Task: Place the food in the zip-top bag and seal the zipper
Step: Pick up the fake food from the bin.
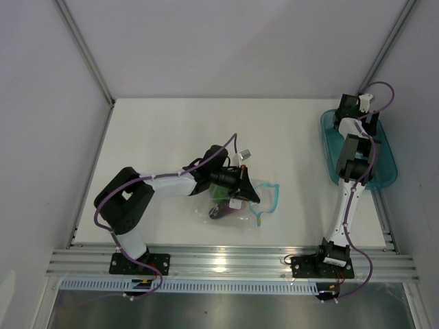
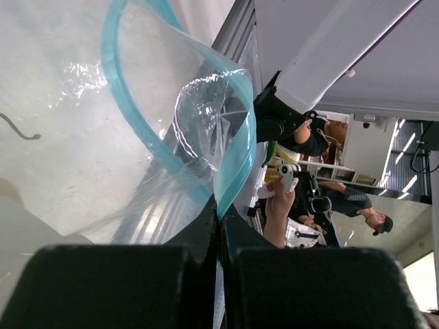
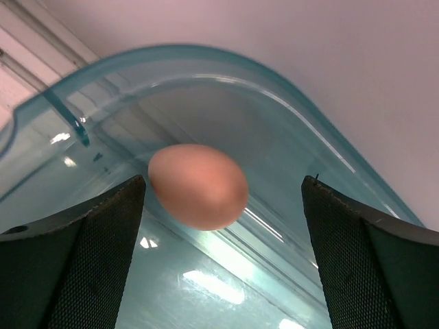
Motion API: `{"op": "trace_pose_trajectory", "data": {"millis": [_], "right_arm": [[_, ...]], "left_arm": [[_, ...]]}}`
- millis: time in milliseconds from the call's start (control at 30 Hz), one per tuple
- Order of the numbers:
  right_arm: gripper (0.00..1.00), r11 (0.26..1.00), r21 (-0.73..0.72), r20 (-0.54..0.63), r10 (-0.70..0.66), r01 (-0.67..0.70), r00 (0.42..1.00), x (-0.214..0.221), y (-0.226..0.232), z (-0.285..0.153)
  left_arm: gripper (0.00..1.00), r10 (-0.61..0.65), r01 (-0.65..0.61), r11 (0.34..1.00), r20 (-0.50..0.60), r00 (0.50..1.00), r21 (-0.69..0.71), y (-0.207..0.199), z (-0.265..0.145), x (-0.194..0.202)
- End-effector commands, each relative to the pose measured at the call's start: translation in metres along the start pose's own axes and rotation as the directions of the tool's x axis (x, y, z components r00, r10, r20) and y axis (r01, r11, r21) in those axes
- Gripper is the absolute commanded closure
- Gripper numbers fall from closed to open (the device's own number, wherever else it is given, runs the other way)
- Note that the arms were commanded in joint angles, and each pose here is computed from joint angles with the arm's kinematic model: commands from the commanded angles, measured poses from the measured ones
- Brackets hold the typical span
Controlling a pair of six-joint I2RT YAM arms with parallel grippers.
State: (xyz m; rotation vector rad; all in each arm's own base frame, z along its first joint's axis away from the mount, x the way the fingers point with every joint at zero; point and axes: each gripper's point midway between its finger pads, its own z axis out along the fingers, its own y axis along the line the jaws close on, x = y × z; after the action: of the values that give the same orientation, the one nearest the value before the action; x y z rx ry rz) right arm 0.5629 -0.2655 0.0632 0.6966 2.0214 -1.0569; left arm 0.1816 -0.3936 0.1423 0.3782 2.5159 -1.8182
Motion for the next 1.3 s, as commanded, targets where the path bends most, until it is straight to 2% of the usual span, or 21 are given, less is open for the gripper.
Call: {"op": "trace_pose_trajectory", "data": {"millis": [0,300,833,900,967,1033,1067,1100,1167,1200,1267], "right_arm": [[0.05,1.000,-0.010,0.018,0.013,-0.012,1.000,-0.010,0.001,0.005],[0.08,1.000,-0.026,-0.007,0.004,-0.004,1.000,0.002,0.008,0.013],[0.37,0.996,-0.080,-0.001,0.028,-0.028,1.000,-0.004,0.015,0.020],[0.47,0.996,-0.083,-0.003,0.026,-0.026,1.000,-0.003,0.016,0.020],[0.51,0.996,-0.083,-0.005,0.025,-0.025,1.000,-0.002,0.016,0.020],[0.65,0.996,-0.081,-0.007,0.025,-0.026,1.000,-0.002,0.015,0.019],[0.65,0.996,-0.080,-0.008,0.026,-0.026,1.000,-0.002,0.015,0.018],[0.74,0.997,-0.078,-0.011,0.023,-0.024,1.000,0.000,0.015,0.018],[0.84,0.997,-0.068,-0.004,0.027,-0.027,1.000,-0.002,0.013,0.014],[0.94,0.998,-0.061,-0.003,0.027,-0.027,1.000,-0.003,0.012,0.012],[1.00,0.998,-0.043,0.007,0.038,-0.038,0.999,-0.009,0.008,0.005]], "left_arm": [[0.99,0.044,-0.044,0.999,-0.001,0.999,0.030,-0.013,0.000,-0.008],[0.99,0.039,-0.038,0.999,-0.007,0.999,0.027,-0.012,0.002,-0.009],[0.99,0.035,-0.035,0.999,-0.018,0.999,0.036,-0.009,0.005,-0.010],[0.99,0.036,-0.035,0.999,-0.019,0.999,0.039,-0.009,0.006,-0.010],[0.99,0.033,-0.032,0.999,-0.020,0.999,0.039,-0.009,0.006,-0.010],[0.99,0.036,-0.036,0.998,-0.020,0.999,0.044,-0.010,0.006,-0.010],[1.00,0.035,-0.034,0.998,-0.022,0.999,0.044,-0.010,0.006,-0.010],[0.99,0.037,-0.036,0.998,-0.019,0.999,0.042,-0.009,0.006,-0.010],[0.99,0.034,-0.033,0.999,-0.019,0.999,0.042,-0.010,0.005,-0.009],[1.00,0.037,-0.036,0.998,-0.017,0.999,0.045,-0.011,0.005,-0.009],[0.99,0.046,-0.045,0.998,-0.009,0.999,0.051,-0.015,0.003,-0.010]]}}
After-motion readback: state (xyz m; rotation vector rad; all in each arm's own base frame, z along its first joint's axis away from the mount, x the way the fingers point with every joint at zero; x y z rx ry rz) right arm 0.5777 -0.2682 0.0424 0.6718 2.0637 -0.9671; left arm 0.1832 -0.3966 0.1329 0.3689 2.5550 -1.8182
